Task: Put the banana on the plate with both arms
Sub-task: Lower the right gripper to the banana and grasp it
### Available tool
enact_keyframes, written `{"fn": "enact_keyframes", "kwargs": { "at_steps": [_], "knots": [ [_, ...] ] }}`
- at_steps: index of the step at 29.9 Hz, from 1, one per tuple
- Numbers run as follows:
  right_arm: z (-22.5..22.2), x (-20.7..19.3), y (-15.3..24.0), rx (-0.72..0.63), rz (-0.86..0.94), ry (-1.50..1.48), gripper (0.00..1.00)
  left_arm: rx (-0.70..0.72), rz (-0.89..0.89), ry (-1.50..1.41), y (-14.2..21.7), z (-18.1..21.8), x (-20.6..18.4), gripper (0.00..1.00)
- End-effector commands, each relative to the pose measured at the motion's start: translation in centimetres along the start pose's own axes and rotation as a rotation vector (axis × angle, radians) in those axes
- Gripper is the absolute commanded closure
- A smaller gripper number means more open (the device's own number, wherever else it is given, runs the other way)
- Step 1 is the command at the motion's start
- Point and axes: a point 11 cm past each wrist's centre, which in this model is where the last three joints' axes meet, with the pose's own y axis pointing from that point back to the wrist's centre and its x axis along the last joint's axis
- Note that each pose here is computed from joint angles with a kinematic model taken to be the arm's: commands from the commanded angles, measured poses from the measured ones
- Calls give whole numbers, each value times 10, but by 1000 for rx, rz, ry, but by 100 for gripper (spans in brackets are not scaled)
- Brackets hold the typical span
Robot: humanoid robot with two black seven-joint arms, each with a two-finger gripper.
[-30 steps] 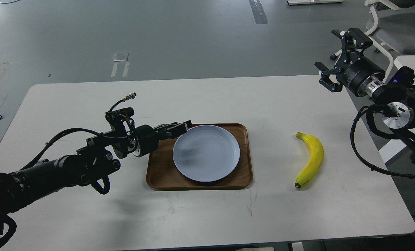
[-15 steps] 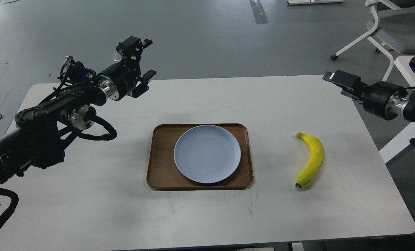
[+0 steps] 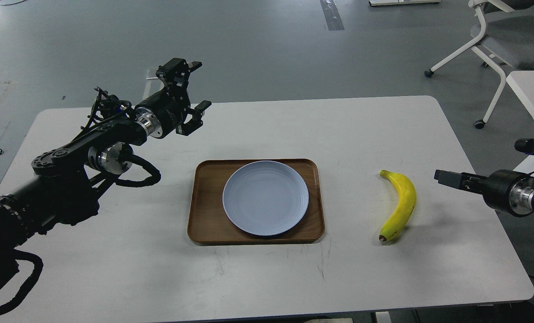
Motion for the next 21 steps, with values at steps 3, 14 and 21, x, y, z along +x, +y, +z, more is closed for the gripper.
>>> {"fn": "enact_keyframes", "kwargs": {
  "at_steps": [3,14,21],
  "knots": [
    [-21,-23,-20,53,6,-10,17,-49,11,66,4,11,7,2],
    [-17,-54,-30,36,-74,10,17,-42,18,73,8,4,11,2],
    [-31,-52,-39,64,-66,14,24,-44,28,75,8,3,12,2]
  ]
}}
